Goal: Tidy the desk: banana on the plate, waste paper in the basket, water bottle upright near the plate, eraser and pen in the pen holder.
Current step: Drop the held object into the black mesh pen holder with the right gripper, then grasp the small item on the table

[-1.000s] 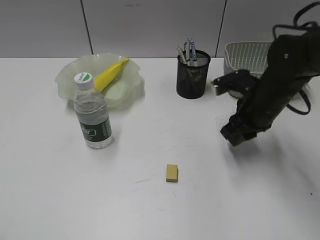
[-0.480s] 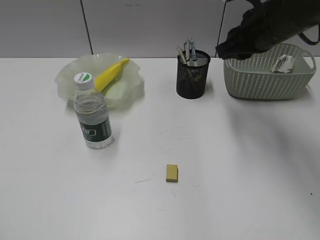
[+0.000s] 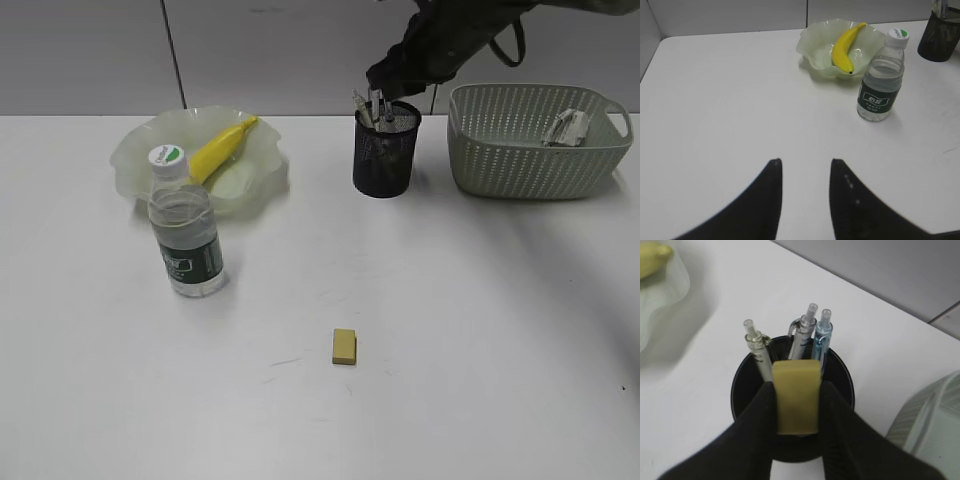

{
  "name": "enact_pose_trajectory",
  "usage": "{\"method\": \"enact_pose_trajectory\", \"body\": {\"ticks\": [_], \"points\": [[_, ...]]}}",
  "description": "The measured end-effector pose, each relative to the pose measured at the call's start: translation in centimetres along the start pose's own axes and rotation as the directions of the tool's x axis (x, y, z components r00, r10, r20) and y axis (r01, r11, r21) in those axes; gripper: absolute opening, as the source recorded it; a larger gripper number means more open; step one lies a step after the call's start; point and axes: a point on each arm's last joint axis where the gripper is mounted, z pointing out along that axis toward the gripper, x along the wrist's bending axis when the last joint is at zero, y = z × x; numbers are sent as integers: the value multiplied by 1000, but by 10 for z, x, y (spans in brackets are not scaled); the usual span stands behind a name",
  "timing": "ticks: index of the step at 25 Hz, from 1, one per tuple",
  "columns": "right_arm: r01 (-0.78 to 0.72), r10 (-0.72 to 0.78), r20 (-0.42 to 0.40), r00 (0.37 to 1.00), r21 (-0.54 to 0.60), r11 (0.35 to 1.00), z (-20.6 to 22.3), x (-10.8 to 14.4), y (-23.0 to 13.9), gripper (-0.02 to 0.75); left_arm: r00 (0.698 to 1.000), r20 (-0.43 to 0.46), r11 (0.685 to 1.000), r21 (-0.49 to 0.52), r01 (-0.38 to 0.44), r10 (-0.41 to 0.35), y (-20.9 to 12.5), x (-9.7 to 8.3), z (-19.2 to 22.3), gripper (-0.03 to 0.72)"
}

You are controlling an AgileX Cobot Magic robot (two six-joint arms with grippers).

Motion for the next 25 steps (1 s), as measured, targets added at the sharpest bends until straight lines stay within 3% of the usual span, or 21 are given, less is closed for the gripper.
{"method": "enact_pose_trajectory", "body": {"ticks": [3, 6, 8, 13, 17, 22, 25], "points": [[5, -4, -15, 1000, 52, 999, 25, -1, -3, 244, 1000, 0, 1000, 0, 0, 0, 0, 0, 0, 241], [5, -3, -19, 1000, 73, 997, 31, -1, -4, 424, 1000, 0, 1000, 0, 0, 0, 0, 0, 0, 240], [-10, 12, -13, 1000, 97, 995, 27, -2, -4, 478, 1000, 0, 1000, 0, 0, 0, 0, 0, 0, 239], [-18, 17, 3, 1000, 195, 981, -13, -8, -1, 449, 1000, 0, 1000, 0, 0, 0, 0, 0, 0, 239], [-25, 22, 23, 1000, 179, 983, -78, -7, -9, 419, 1000, 0, 1000, 0, 0, 0, 0, 0, 0, 239], [-46, 42, 41, 998, 103, 994, -178, 16, -75, 365, 1000, 0, 1000, 0, 0, 0, 0, 0, 0, 239], [-42, 41, 16, 999, 138, 990, -227, 37, -130, 309, 1000, 0, 1000, -1, 0, 0, 0, 0, 0, 239]]}}
